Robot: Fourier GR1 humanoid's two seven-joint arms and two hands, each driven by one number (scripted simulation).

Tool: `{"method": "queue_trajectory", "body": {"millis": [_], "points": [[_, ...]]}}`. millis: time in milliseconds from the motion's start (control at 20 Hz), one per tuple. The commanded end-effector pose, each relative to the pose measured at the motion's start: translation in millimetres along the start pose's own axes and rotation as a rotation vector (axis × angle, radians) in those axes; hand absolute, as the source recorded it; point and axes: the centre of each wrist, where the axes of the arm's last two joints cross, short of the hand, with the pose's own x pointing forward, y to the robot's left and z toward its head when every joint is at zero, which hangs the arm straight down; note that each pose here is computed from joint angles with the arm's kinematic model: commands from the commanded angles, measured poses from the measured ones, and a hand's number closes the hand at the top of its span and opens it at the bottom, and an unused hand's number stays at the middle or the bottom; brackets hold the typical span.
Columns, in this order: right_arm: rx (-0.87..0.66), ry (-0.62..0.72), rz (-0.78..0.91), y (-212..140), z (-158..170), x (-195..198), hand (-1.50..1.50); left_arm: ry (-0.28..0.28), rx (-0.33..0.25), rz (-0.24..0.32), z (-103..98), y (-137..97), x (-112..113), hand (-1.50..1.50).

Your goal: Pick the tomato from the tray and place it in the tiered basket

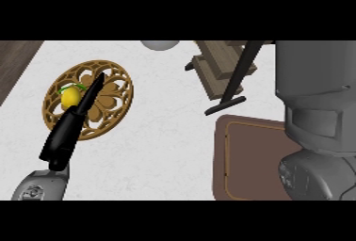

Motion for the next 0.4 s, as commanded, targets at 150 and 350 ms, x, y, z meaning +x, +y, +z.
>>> {"method": "queue_trajectory", "body": {"millis": [150,350], "points": [[-0.363,-0.019,-0.171,-24,-17,11,-1.50,0.030,0.019,-0.004,4,7,-11,0.00],[-0.498,0.069,-0.179,-58,-20,25,-1.50,0.061,0.042,-0.001,19,15,-19,0.00]]}}
